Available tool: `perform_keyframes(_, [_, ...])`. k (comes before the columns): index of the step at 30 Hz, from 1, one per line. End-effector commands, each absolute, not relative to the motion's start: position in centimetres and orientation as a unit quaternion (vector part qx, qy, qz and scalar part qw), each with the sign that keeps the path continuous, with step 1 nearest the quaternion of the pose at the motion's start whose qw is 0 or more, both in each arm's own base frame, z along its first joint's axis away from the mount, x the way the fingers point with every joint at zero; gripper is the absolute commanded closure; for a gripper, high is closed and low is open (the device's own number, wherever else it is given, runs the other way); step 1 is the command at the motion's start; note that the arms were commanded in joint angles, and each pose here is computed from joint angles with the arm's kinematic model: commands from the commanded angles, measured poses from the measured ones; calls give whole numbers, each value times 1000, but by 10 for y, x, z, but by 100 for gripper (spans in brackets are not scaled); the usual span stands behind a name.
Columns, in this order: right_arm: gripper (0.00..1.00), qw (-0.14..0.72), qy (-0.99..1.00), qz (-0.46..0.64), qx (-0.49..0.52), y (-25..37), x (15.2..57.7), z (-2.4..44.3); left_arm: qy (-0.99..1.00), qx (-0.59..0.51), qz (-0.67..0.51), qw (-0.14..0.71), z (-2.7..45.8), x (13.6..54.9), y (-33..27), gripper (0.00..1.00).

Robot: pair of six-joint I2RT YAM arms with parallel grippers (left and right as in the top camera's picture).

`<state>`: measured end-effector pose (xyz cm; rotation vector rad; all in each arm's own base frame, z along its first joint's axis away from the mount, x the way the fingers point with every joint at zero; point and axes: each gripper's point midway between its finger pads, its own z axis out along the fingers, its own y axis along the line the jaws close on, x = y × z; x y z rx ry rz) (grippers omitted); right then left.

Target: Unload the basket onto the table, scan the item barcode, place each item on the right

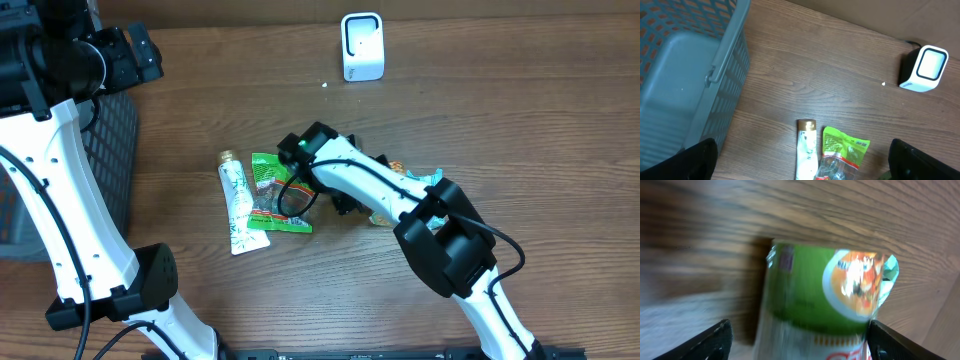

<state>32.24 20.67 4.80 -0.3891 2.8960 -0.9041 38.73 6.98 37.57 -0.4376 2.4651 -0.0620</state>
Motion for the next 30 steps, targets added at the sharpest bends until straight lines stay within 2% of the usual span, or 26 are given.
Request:
perform_keyframes(1, [16, 16, 959, -266, -94, 207, 316, 33, 933, -175, -20, 313, 376, 386, 72, 0])
perform_keyframes(7, [21, 8, 961, -267, -67, 187, 329, 34, 933, -175, -20, 313, 376, 386, 72, 0])
perform_keyframes(13, [31, -7, 964, -263, -50, 176, 331, 33, 933, -175, -20, 313, 376, 386, 72, 0])
perform_keyframes(16, [31, -36, 970, -227, -78, 186, 325, 27, 933, -175, -20, 313, 376, 386, 72, 0])
perform_keyframes(19, [30, -89, 978, -137, -128, 214, 309, 18, 933, -175, -20, 313, 376, 386, 72, 0])
perform_keyframes(23, [27, -154, 970, 53, -182, 265, 291, 29, 933, -175, -20, 313, 376, 386, 72, 0])
perform_keyframes(30, [27, -173, 893, 351, -221, 308, 300, 81, 933, -175, -20, 313, 376, 386, 72, 0])
